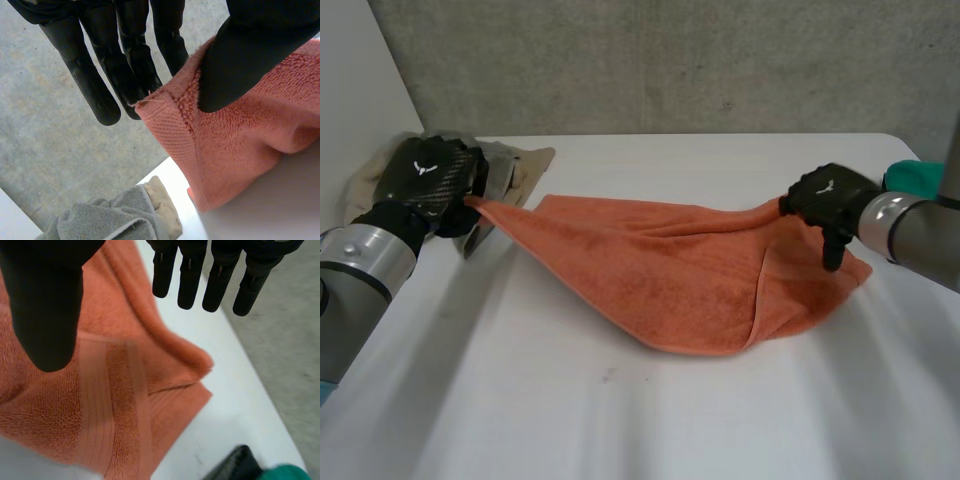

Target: Fold the laundry.

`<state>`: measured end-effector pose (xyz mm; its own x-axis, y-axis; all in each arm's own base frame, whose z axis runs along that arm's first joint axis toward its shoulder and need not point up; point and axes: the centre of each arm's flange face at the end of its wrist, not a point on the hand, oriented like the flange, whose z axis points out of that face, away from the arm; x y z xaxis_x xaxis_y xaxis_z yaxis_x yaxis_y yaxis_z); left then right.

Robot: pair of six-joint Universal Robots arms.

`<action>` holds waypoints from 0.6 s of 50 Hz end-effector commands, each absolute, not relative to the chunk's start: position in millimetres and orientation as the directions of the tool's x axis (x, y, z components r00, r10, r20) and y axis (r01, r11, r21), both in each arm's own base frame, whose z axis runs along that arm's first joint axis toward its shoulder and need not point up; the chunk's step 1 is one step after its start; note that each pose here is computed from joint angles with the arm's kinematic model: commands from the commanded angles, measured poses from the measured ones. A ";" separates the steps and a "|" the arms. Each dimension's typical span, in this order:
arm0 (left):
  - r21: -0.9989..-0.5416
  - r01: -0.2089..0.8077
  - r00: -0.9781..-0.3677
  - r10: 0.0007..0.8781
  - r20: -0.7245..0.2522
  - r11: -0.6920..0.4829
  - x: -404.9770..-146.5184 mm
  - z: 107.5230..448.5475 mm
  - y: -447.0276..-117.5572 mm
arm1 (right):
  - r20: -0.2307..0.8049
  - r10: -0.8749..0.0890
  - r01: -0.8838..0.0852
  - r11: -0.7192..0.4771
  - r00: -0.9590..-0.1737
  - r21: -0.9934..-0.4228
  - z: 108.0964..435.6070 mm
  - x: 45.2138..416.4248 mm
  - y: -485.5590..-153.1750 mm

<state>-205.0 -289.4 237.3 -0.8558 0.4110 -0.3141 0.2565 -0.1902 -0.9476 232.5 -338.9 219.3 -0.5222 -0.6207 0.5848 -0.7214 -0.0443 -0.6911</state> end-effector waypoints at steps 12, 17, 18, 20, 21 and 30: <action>-0.946 0.251 -0.852 0.417 -0.316 -0.204 -208.2 240.6 -288.0 | 0.608 -0.701 -0.795 -0.096 -0.374 -0.600 133.5 250.8 -398.2; -0.945 0.251 -0.855 0.410 -0.317 -0.207 -206.5 242.0 -289.6 | 0.614 -0.695 -0.795 -0.101 -0.374 -0.598 128.6 252.3 -402.9; -0.945 0.251 -0.855 0.409 -0.318 -0.209 -206.5 242.4 -289.8 | 0.621 -0.687 -0.793 -0.108 -0.377 -0.600 131.8 252.6 -404.4; -0.945 0.251 -0.856 0.407 -0.318 -0.211 -206.1 243.3 -290.6 | 0.634 -0.657 -0.783 -0.108 -0.407 -0.613 140.8 253.4 -408.5; -0.944 0.251 -0.857 0.404 -0.319 -0.212 -205.6 243.8 -291.2 | 0.633 -0.649 -0.776 -0.102 -0.422 -0.622 143.4 253.8 -409.3; -0.924 0.241 -0.866 0.364 -0.342 -0.297 -202.3 276.5 -287.2 | 0.546 -0.543 -0.603 -0.089 -0.638 -0.793 254.0 244.0 -378.2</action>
